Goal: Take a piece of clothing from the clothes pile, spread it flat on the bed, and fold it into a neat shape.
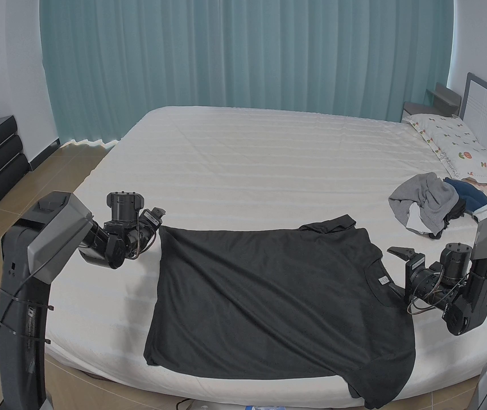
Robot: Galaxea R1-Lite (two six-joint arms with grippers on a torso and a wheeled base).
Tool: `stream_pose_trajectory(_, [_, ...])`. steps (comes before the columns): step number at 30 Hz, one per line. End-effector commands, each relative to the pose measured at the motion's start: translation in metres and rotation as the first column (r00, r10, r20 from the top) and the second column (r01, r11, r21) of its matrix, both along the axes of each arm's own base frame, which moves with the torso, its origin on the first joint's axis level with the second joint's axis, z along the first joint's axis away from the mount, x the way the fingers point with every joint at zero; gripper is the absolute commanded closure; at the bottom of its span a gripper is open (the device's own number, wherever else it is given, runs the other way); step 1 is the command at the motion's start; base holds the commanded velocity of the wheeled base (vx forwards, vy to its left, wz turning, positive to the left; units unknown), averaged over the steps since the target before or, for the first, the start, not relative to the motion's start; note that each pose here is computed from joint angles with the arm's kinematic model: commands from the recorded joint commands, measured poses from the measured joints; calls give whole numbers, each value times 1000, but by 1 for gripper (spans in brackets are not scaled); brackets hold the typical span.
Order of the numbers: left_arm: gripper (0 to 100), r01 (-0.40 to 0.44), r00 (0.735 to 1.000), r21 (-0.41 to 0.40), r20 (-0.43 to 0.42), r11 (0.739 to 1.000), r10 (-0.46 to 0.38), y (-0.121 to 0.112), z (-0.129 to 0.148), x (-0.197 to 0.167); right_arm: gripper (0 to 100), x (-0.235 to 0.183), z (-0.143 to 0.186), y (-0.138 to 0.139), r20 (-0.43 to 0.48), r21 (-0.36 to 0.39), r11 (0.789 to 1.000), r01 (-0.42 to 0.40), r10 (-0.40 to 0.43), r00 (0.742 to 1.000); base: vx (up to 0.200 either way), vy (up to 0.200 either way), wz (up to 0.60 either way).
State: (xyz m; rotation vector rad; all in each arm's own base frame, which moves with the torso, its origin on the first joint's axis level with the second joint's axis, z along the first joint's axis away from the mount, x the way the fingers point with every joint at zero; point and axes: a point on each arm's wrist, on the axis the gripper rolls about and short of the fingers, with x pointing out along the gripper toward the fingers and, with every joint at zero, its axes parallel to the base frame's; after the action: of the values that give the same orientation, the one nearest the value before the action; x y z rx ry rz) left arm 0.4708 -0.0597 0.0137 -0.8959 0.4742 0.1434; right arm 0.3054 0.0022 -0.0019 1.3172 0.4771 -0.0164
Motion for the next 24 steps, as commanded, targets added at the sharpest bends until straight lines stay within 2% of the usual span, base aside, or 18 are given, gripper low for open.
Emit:
stream_pose_trajectory(1, [0,59,998,-21,28,998,-58,-8,38,-33,0,0,1,0,10,0,1000,-1,1,1000,0,0,0])
stream_pose_trajectory(7, [0,68,995,-22,-75,997,-70,-2,32,-77,0,0,1,0,10,1,1000,-2,2,1000,-200,0,0])
stream_pose_trajectory(11, [0,72,991,-19,-110,997,-74,0,25,-97,0,0,1,0,8,0,1000,-1,1,1000,-200,0,0])
stream_pose_trajectory(13, [0,98,987,-18,-124,995,-100,-7,15,-115,0,0,1,0,8,0,1000,-1,1,1000,-200,0,0])
stream_pose_trajectory(17, [0,119,984,-13,-135,993,-119,-11,7,-128,0,0,1,0,8,0,1000,-1,1,1000,0,0,0])
stream_pose_trajectory(18, [0,157,975,-8,-156,988,-156,-20,-6,-149,0,0,1,0,8,1,1000,-2,2,1000,0,0,0])
stream_pose_trajectory(23, [0,182,969,3,-172,983,-179,-21,-14,-167,0,0,1,0,8,1,1000,-2,2,1000,0,0,0])
stream_pose_trajectory(24, [0,195,962,21,-198,981,-187,-19,-18,-174,0,0,1,0,8,1,1000,-2,2,1000,0,0,0])
